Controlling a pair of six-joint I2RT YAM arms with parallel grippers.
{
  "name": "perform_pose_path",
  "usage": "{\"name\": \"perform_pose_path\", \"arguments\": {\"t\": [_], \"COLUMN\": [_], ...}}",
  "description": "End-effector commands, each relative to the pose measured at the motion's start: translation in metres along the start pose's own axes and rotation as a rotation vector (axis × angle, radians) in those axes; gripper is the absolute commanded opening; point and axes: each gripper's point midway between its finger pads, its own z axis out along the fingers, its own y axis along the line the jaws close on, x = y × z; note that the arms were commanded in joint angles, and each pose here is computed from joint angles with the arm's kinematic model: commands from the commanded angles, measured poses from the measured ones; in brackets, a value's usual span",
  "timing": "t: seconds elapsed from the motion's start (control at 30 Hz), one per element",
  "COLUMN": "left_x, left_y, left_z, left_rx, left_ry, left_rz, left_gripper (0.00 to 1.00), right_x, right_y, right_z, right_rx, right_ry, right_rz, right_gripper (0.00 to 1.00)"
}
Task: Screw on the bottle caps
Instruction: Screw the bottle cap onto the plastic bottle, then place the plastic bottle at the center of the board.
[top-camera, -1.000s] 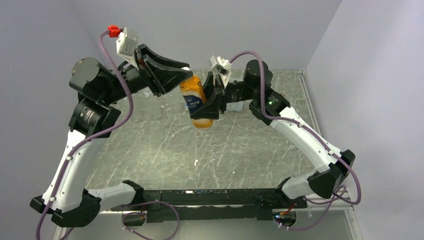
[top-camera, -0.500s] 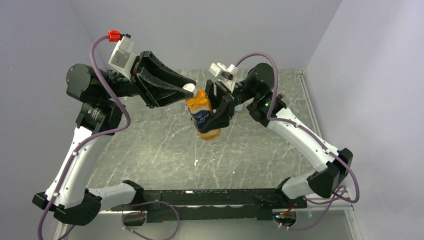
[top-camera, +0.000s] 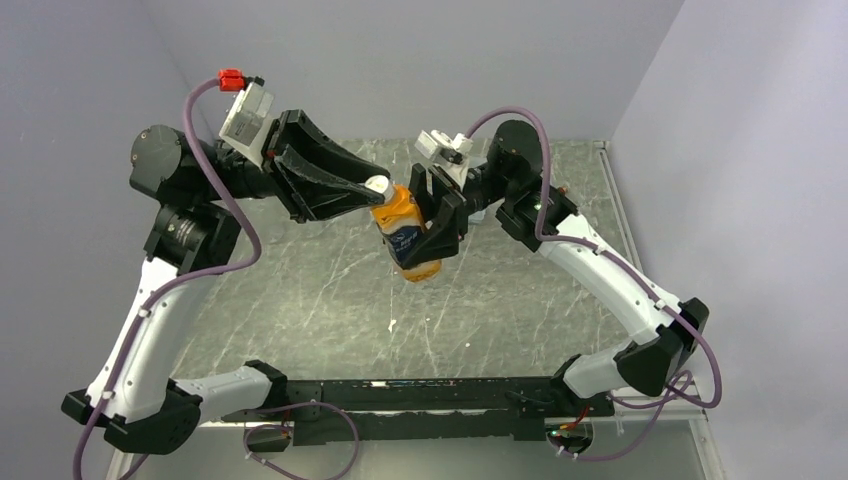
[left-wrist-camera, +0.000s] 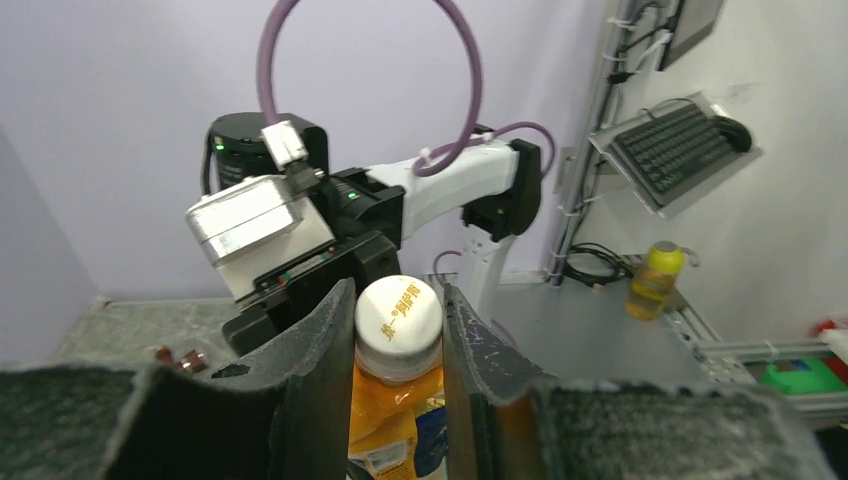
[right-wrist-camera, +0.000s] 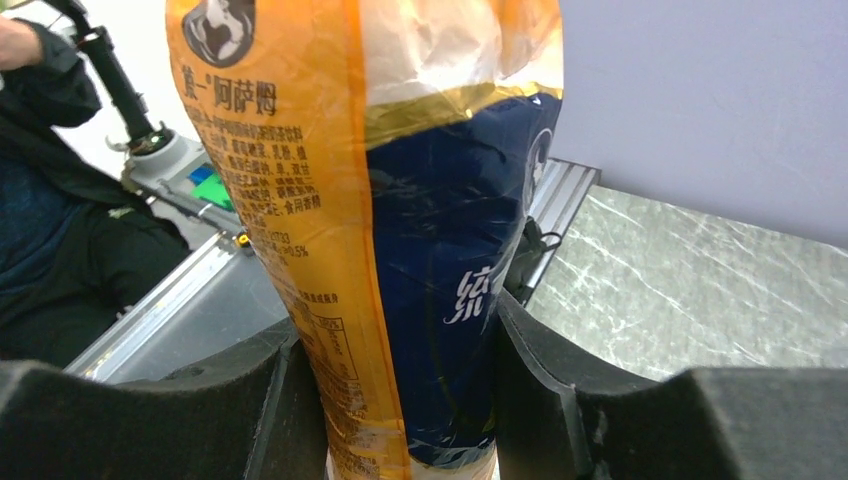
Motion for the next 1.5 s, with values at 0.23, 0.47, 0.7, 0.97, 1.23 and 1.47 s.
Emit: {"name": "perform_pose_path", "arguments": {"t": [0.23, 0.47, 0.7, 0.97, 1.23, 1.47], "left_x": [0.009, 0.029, 0.068, 0.148, 0.234, 0.292], "left_y": [0.075, 0.132, 0.187, 0.248, 0.288, 0.292], "left_z": [-0.022, -0.04, -0.039, 0.034, 0.11, 0.148], "left_rx": [-0.487, -0.73, -0.895, -0.944, -0.83, -0.736], "left_ry": [-0.012, -0.035, -0.017, 0.037, 0.013, 0.018], "left_rz": [-0.027, -0.059, -0.058, 0.064, 0.084, 0.123], "left_gripper": [0.0, 0.0, 0.0, 0.0, 0.0, 0.0], "right_x": [0.005, 0.034, 0.041, 0.002, -0.056, -0.066], "right_y": [-0.094, -0.095, -0.062, -0.004, 0.048, 0.058], "right_z": [-0.061, -0.128, -0.168, -0.225, -0.247, -0.253], "right_rx": [0.809, 1.233, 1.45, 1.729, 1.758, 1.779], "right_ry": [-0.026, -0.061, -0.164, -0.459, -0.681, -0.696], "right_rz": [0.02, 0.098, 0.138, 0.191, 0.067, 0.016], "right_gripper": [0.78, 1.0, 1.0, 1.0, 1.0, 1.0]}}
